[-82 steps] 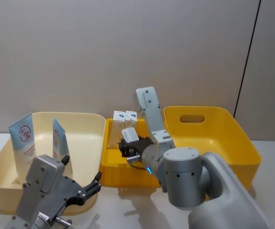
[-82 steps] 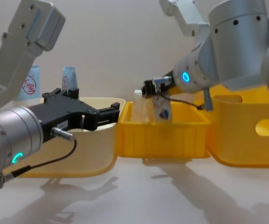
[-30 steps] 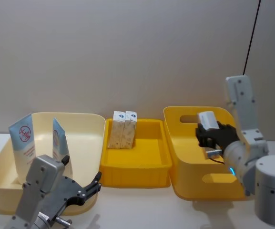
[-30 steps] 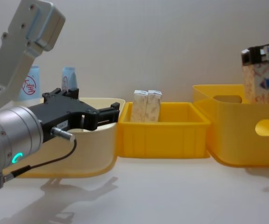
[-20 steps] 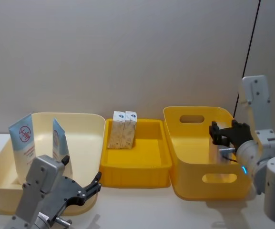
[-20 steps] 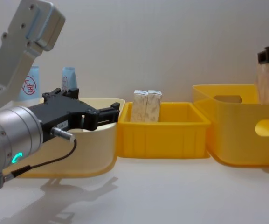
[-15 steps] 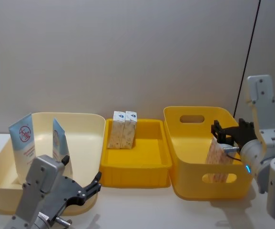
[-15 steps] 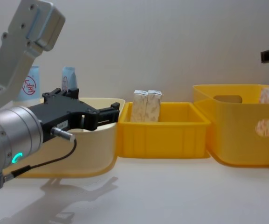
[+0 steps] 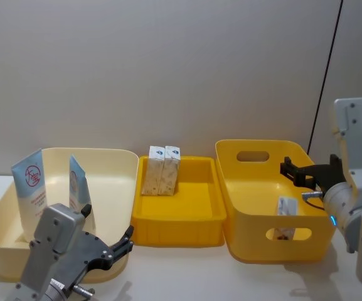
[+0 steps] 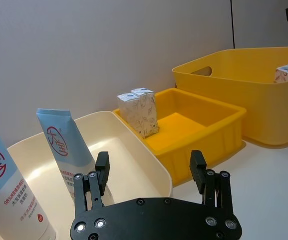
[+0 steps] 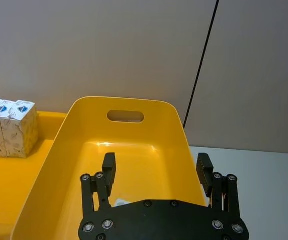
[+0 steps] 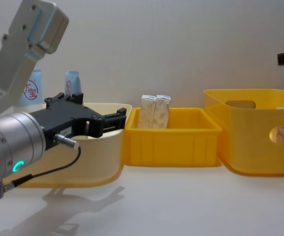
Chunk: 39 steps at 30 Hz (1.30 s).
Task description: Bimanual collaborative sorting of washing and personal care products
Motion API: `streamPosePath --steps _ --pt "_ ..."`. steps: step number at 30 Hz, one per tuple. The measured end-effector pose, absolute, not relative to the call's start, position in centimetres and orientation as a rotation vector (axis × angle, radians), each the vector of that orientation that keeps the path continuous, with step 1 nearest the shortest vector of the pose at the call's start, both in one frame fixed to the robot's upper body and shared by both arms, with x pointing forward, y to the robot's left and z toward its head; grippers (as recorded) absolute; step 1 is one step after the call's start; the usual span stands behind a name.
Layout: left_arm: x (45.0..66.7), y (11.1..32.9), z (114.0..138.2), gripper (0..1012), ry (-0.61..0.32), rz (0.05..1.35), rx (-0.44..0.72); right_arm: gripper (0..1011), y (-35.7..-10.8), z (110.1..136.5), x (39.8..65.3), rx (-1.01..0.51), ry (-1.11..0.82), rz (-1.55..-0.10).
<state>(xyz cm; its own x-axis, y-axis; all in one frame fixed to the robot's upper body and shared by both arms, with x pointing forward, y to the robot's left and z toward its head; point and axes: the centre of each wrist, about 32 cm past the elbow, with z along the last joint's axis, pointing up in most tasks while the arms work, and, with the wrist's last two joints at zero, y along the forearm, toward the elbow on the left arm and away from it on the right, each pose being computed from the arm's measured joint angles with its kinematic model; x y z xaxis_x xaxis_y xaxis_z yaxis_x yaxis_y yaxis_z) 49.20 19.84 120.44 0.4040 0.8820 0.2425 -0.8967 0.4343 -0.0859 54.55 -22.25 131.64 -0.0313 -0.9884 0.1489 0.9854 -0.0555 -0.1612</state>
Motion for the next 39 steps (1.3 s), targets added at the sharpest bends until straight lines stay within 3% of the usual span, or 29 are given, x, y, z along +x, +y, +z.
streamPosePath --steps 25,39 --pt "49.3 20.0 120.7 1003 -0.270 1.138 0.071 1001 -22.5 131.6 54.6 -0.245 0.013 -1.618" --pt "50.5 20.7 121.8 1003 -0.270 1.209 0.077 1001 -22.5 131.6 54.6 -0.244 0.013 -1.619"
